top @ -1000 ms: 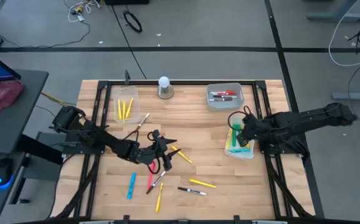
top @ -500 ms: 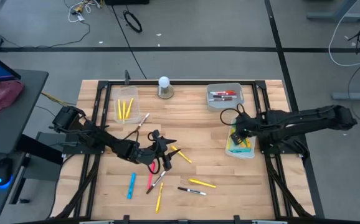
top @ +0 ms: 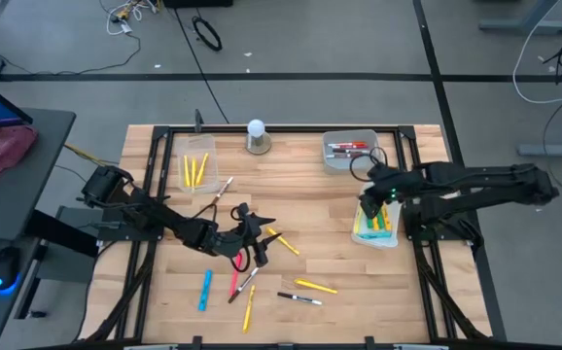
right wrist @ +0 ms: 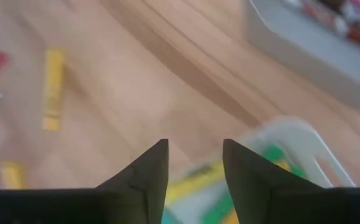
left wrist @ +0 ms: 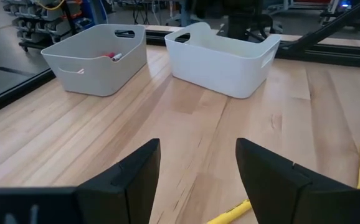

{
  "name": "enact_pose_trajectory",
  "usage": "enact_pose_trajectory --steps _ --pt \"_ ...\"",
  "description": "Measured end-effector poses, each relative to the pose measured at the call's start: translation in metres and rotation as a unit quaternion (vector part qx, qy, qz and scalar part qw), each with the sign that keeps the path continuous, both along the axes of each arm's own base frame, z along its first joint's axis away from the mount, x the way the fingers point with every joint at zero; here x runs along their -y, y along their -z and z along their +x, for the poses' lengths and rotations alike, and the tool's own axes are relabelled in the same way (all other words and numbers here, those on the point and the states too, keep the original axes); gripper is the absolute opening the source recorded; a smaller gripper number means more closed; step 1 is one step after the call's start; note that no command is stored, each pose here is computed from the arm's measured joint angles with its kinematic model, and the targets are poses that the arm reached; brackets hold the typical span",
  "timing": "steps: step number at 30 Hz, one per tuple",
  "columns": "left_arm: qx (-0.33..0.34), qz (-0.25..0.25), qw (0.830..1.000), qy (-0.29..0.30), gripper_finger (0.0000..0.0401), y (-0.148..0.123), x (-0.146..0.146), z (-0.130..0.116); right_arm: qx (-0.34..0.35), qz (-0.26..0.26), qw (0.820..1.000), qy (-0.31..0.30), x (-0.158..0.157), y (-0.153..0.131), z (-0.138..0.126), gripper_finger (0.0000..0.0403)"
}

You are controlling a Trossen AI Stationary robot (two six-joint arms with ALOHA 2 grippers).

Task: Pick & Place Markers
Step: Put the light brown marker pen into the gray bin

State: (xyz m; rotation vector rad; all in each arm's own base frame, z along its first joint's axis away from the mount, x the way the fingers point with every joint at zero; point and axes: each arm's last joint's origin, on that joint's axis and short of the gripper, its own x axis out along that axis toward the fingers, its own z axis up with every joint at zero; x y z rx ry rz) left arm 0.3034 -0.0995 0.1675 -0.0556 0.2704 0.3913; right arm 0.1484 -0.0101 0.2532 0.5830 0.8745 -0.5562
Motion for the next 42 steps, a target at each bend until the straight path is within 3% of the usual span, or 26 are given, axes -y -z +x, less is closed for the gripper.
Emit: enact_pose_trajectory --steps 5,9,13,18,23,29,33,42 --pt "-0.014 -0.013 1.000 -0.012 0.0218 -0.004 -0.001 -0.007 0.115 -0.031 0.990 -0.076 -0.012 -0.036 0.014 0.0136" --pt "-0.046 -0.051 0.997 -0.043 0.0218 -0.014 -0.007 -0.023 0.227 -0.059 0.962 -0.141 -0.027 -0.051 0.030 0.0129" --pt "-0.106 -0.113 0.984 -0.084 0.0218 -0.017 -0.015 -0.048 0.310 -0.082 0.928 -0.192 -0.044 -0.045 0.046 0.0126" --pt "-0.209 -0.196 0.946 -0.150 0.0218 -0.004 -0.018 -0.077 0.367 -0.098 0.897 -0.227 -0.060 -0.018 0.063 0.0126" --pt "-0.247 -0.202 0.915 -0.247 0.0218 0.008 -0.018 -0.098 0.368 -0.088 0.897 -0.230 -0.068 0.013 0.076 0.0126" --pt "-0.243 -0.203 0.895 -0.313 0.0218 0.029 -0.027 -0.110 0.336 -0.078 0.910 -0.229 -0.071 0.031 0.087 0.0126" --pt "-0.229 -0.213 0.883 -0.349 0.0218 0.048 -0.040 -0.123 0.338 -0.078 0.910 -0.228 -0.071 0.033 0.090 0.0126" --pt "-0.128 -0.211 0.904 -0.348 0.0218 0.075 -0.055 -0.133 0.357 -0.087 0.901 -0.230 -0.072 0.029 0.091 0.0126"
